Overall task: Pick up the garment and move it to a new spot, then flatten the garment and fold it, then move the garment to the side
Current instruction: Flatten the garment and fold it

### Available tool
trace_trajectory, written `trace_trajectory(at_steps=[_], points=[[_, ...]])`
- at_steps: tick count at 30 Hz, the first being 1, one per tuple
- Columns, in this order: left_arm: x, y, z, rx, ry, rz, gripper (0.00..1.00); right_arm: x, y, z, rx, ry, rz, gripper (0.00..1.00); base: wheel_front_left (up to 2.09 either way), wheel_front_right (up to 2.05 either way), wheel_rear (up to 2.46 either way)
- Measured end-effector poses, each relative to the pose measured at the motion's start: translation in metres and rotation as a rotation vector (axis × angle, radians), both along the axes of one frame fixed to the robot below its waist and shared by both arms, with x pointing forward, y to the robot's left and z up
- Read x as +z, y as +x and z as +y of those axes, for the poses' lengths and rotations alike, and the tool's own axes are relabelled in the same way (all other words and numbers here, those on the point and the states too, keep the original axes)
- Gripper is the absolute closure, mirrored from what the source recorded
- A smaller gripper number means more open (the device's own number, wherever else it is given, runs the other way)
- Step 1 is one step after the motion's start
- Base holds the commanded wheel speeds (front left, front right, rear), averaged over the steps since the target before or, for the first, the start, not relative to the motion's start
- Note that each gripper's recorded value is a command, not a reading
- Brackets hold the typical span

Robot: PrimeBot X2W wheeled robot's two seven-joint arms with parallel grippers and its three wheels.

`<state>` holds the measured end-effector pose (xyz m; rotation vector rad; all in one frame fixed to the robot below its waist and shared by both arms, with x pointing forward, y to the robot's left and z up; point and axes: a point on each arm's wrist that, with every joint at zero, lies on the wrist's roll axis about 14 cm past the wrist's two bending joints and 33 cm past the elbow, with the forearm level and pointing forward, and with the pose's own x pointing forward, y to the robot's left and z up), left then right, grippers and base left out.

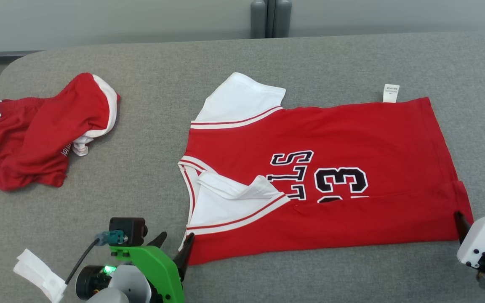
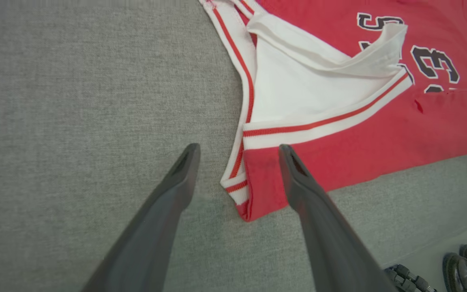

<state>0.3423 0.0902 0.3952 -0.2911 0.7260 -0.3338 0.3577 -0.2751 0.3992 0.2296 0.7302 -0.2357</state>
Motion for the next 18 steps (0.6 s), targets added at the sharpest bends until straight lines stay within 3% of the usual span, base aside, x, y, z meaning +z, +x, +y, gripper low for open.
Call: trace_trajectory(at_steps=[7, 18], points=[[0.031, 0.038, 0.003, 0.003, 0.007, -0.12, 0.0, 0.037, 0.019, -0.006, 0.014, -0.079, -0.08, 0.0, 0.0, 0.0, 0.0], [0.07, 0.151, -0.004, -0.006, 0.064, -0.256, 0.0, 0.105, 0.125, 0.027, 0.175, -0.105, -0.232, 0.0, 0.0, 0.0, 0.0]])
